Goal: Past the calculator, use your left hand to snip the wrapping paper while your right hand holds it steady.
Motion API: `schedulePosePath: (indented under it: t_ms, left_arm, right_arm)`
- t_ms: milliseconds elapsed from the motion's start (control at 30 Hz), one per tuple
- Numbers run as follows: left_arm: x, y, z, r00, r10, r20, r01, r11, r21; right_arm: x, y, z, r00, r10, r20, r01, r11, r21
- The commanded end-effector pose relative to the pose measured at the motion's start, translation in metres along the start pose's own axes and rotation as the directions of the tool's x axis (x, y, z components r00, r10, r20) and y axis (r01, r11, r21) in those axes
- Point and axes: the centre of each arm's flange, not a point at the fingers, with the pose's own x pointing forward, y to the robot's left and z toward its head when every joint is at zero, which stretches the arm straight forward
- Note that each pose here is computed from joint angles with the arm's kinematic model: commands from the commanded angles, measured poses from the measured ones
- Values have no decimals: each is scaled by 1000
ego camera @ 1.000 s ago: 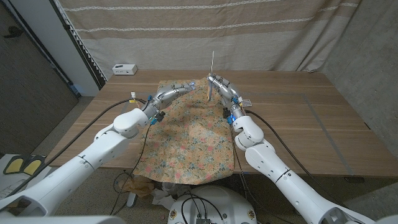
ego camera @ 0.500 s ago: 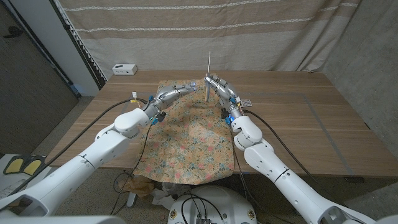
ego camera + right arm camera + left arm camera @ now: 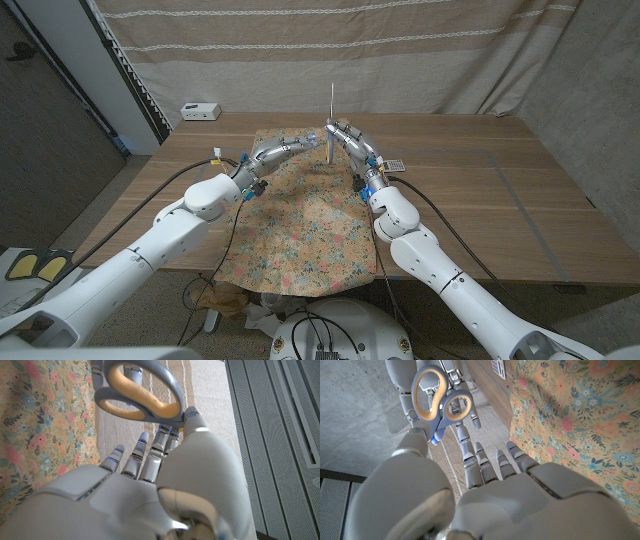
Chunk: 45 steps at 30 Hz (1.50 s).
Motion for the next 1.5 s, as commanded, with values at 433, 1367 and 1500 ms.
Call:
schedulePosePath:
  t_ms: [433, 1367, 1500]
  left_arm:
    - [3, -6, -2, 1000, -19, -10, 19, 1000, 7]
    - [3, -11, -1, 1000, -7, -5, 7, 999, 54]
    - [2, -15, 4, 1000, 7, 4, -8, 995, 98]
  right_arm:
    - [6, 10, 1, 999, 28, 34, -28, 1000, 1]
    - [8, 27, -3, 998, 39, 44, -36, 998, -52]
    - [5, 31, -3, 999, 32, 29, -29, 997, -75]
